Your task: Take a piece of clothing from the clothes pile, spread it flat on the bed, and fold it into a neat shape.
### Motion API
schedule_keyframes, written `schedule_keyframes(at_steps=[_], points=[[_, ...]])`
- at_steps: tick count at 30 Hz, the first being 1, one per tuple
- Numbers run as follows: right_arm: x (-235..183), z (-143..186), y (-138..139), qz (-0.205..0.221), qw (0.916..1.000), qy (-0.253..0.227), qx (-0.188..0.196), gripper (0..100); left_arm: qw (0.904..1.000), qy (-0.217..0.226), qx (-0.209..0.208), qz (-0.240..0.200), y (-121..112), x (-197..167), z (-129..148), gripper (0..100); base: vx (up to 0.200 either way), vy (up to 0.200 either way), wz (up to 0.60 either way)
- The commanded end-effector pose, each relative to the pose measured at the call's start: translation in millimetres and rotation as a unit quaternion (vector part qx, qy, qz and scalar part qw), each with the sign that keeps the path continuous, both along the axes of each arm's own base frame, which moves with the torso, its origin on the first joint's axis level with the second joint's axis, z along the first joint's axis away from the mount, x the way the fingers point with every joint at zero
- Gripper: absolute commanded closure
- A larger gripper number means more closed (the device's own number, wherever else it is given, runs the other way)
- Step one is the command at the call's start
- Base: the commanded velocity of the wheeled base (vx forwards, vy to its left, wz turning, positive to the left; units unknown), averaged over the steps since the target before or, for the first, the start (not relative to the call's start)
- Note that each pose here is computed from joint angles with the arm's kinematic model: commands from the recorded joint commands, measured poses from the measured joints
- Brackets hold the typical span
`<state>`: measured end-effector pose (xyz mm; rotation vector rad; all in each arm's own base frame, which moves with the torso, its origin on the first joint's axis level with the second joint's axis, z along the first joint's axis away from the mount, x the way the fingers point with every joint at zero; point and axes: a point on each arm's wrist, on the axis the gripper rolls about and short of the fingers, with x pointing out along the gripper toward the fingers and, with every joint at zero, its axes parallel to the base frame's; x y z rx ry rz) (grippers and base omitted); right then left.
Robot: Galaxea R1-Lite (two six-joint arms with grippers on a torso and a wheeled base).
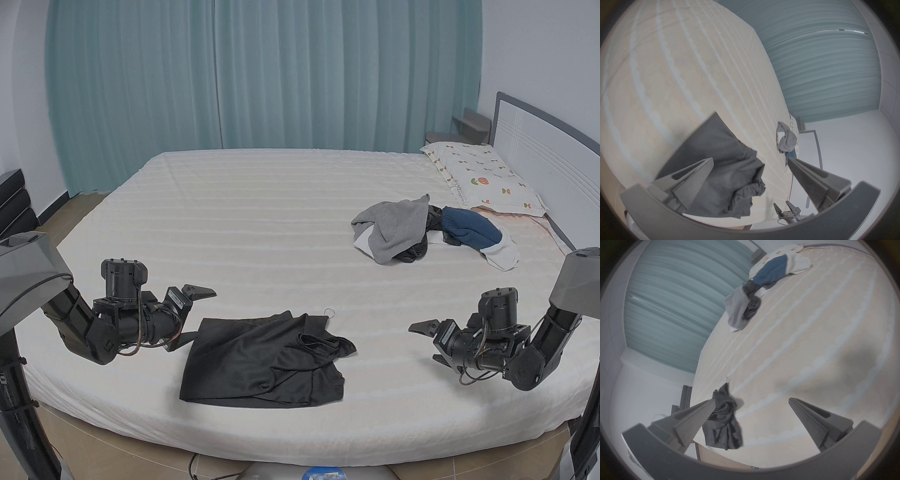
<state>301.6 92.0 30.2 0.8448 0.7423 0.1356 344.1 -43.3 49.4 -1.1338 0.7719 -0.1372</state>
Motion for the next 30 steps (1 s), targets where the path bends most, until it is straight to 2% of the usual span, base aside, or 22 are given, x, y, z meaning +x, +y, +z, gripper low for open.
schedule_keyframes(at_steps=[1, 6, 12, 15, 20, 25, 30], points=[[12.9, 13.4, 26.2, 0.048, 0.9981, -0.036, -0.013, 0, 0.9998, 0.012, 0.001, 0.013, 10.1, 6.8, -17.4, 0, 0.0, 0.2, 0.0], [9.9, 11.2, 26.4, 0.071, 0.9956, -0.049, -0.037, 0, 0.9998, 0.014, 0.001, 0.012, 9.4, 8.2, -20.3, 0, 0.0, 0.2, 0.0], [9.7, 13.6, 26.3, 0.073, 0.995, -0.056, -0.038, 0, 0.9999, 0.009, 0.002, 0.011, 8.5, 12.8, -20.4, 0, 0.0, 0.2, 0.0], [8.8, 13.7, 37.5, 0.096, 0.992, -0.067, -0.047, 0, 0.9999, 0.011, 0.002, 0.009, 7.5, 11.7, -21.3, 0, 0.0, 0.2, 0.0], [6.5, 11.9, 45.9, 0.133, 0.9829, -0.091, -0.089, 0, 0.9999, 0.01, 0.005, 0.008, 7.0, 12.0, -22.1, 0, 0.0, 0.2, 0.0], [8.2, 0.6, 47.7, 0.15, 0.978, -0.091, -0.114, 0, 0.9999, 0.01, 0.008, 0.009, 5.5, 12.4, -23.0, 0, 0.0, 0.16, 0.0], [13.6, -6.2, 38.4, 0.138, 0.9738, -0.105, -0.147, 0, 0.9999, 0.009, 0.013, 0.007, 5.6, 12.1, -23.2, 0, 0.0, 0.0, 0.0]])
